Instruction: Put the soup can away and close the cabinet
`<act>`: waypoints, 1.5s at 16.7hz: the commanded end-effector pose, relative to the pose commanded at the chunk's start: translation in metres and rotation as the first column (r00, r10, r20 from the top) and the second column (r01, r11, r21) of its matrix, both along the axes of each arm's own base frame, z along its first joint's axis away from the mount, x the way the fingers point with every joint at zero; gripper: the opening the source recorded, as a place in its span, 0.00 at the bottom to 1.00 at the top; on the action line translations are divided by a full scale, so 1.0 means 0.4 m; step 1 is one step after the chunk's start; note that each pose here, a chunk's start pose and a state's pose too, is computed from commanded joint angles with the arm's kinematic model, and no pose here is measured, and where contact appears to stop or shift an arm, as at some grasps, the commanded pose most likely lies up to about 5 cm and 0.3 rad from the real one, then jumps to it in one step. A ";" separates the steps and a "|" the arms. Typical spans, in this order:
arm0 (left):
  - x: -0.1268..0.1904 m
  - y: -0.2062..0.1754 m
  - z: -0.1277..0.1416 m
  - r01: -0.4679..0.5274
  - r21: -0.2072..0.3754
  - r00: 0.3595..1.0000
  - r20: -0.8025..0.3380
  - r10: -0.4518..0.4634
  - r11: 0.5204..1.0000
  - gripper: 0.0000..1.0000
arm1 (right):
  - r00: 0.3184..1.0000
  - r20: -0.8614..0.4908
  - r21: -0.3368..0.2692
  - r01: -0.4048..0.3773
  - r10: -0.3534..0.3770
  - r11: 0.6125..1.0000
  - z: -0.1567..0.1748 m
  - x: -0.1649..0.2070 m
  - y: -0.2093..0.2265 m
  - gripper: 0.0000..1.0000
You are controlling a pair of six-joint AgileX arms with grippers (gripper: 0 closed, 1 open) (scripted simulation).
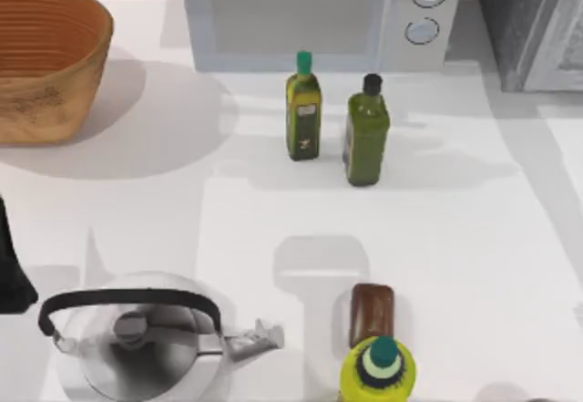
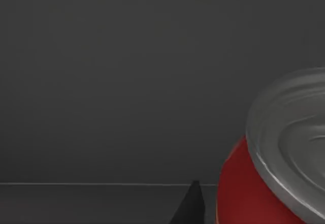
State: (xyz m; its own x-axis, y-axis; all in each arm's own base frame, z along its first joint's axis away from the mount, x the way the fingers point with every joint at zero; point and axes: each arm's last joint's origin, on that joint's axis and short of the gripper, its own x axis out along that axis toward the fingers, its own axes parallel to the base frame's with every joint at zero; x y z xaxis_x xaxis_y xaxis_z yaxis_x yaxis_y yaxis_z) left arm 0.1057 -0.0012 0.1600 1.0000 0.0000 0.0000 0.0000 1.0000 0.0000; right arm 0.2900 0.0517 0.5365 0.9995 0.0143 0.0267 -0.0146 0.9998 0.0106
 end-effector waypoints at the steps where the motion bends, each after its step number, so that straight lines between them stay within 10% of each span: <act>1: 0.000 0.000 0.000 0.000 0.000 1.000 0.000 0.000 1.000 1.00 | 1.000 0.002 0.000 -0.003 0.003 1.000 0.009 0.022 0.003 0.00; 20: 0.000 0.000 0.000 0.000 0.000 1.000 0.000 0.000 1.000 1.00 | 1.000 -0.026 -0.007 0.015 -0.015 1.000 -0.016 0.290 -0.017 0.00; 25: 0.000 0.000 0.000 0.000 0.000 1.000 0.000 0.000 1.000 1.00 | 1.000 -0.026 -0.007 0.015 -0.015 1.000 -0.016 0.290 -0.017 0.38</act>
State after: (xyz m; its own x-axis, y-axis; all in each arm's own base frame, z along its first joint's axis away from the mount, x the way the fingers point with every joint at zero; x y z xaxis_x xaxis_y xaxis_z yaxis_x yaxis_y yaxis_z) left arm 0.1057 -0.0012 0.1600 1.0000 0.0000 0.0000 0.0000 1.0000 0.0000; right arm 0.4059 0.0451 0.5302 1.0000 -0.0006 0.0001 0.0006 1.0000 0.0039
